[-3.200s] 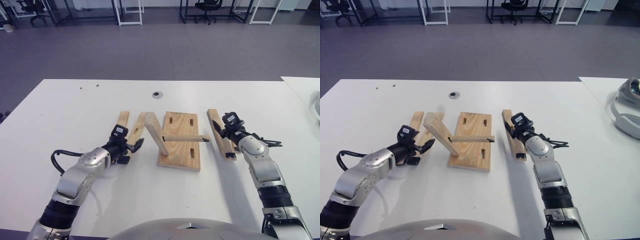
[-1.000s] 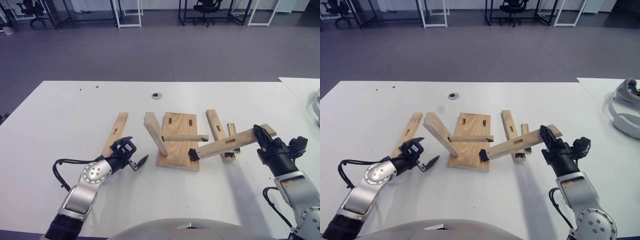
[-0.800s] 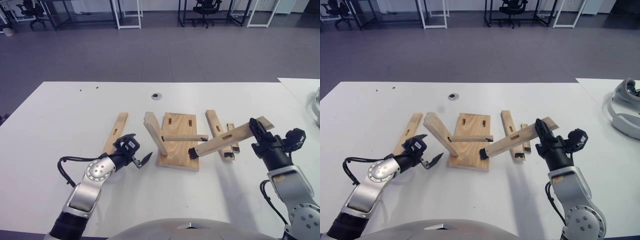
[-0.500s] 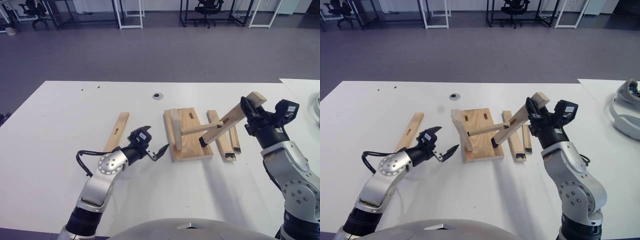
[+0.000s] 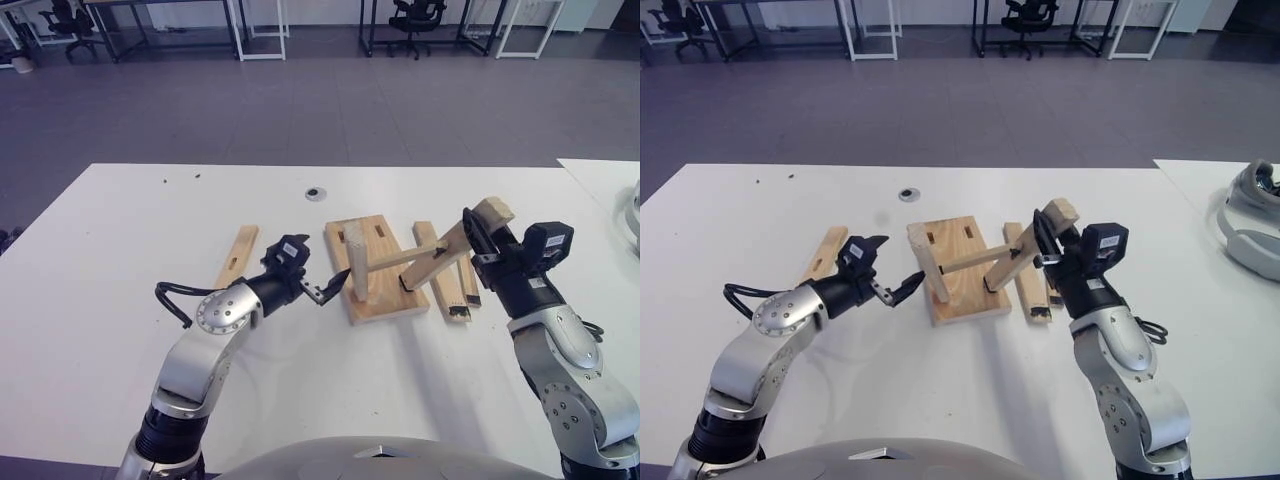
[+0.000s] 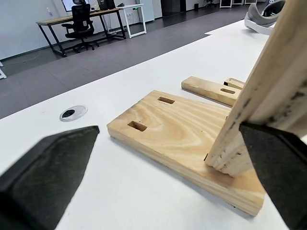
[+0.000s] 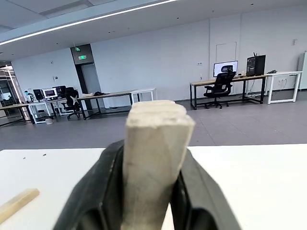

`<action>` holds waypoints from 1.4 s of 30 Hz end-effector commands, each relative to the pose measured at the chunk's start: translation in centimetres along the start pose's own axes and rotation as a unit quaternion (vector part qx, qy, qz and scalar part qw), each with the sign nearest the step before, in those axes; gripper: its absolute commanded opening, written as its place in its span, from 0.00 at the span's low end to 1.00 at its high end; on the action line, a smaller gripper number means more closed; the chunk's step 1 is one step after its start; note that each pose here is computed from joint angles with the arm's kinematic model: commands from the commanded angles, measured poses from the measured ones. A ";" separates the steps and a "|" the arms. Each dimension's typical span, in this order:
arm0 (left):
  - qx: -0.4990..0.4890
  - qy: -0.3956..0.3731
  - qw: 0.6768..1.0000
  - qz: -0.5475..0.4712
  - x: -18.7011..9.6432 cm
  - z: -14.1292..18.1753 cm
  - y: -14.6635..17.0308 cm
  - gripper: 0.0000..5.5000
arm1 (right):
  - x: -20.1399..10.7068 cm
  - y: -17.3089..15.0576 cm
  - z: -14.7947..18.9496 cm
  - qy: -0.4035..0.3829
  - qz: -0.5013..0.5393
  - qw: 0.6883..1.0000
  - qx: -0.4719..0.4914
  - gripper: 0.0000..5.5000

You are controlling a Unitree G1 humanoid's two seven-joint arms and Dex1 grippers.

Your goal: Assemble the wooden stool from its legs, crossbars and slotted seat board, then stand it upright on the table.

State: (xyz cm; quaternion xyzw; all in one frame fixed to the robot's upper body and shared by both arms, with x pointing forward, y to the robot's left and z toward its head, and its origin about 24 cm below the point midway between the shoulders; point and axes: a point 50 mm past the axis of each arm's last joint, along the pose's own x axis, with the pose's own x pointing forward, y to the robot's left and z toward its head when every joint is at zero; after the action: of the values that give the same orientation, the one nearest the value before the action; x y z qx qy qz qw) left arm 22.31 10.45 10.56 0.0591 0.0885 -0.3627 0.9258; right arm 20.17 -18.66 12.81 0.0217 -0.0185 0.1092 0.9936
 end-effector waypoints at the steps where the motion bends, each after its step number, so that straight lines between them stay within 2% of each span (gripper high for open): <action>1: -0.014 -0.012 1.000 0.003 1.0 1.1 -1.6 0.98 | -0.2 1.9 -3.6 0.116 0.078 0.990 0.028 0.37; 10: -0.032 -0.066 0.997 0.015 2.3 4.3 -3.0 0.98 | 0.3 4.4 -2.4 0.108 0.210 0.971 0.038 0.74; 13: -0.030 -0.098 0.995 0.003 2.6 5.8 -3.3 0.98 | 0.2 5.4 -2.5 0.126 0.271 0.954 0.028 0.81; 17: -0.034 -0.087 0.995 0.024 2.4 5.1 -2.4 0.98 | 0.0 5.0 -2.7 0.132 0.268 0.954 0.030 0.97; 23: -0.025 0.021 0.995 0.092 -2.1 -0.4 1.9 0.98 | -0.1 2.6 -1.4 0.092 0.215 0.972 0.012 0.97; 26: -0.015 0.049 0.992 0.115 -4.3 -2.1 3.9 0.98 | -0.4 2.3 -0.5 0.067 0.227 0.972 0.003 0.97; 29: -0.008 0.054 0.991 0.121 -5.2 -2.6 5.0 0.98 | -2.0 1.6 -1.7 0.118 0.283 0.951 -0.031 0.97; 32: 0.012 0.069 0.995 0.074 -5.4 -3.1 4.7 0.98 | -3.0 -1.3 -3.1 0.178 0.300 0.935 -0.068 0.97; 34: 0.020 0.074 0.997 0.033 -5.4 -3.2 4.0 0.98 | -1.5 -4.1 -3.7 0.183 0.264 0.942 -0.097 0.97; 37: 0.032 0.097 0.995 -0.013 -5.2 -4.0 3.7 0.98 | 3.7 -6.5 -4.0 0.127 0.185 0.969 -0.099 0.97; 40: 0.044 0.115 0.992 -0.041 -4.9 -4.4 3.8 0.98 | 8.8 -4.7 -4.6 0.097 0.214 0.970 -0.066 0.97; 42: 0.058 0.128 0.988 -0.061 -4.8 -4.5 3.8 0.98 | 10.0 -3.0 -6.6 0.121 0.263 0.948 -0.131 0.97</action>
State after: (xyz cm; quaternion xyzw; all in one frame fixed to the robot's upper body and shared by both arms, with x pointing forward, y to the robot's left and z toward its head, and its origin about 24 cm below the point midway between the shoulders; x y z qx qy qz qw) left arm 20.74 17.02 7.40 0.1278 0.1790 -0.3977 0.8908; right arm 30.14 -20.70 8.19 -0.0675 0.0642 0.3257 0.9409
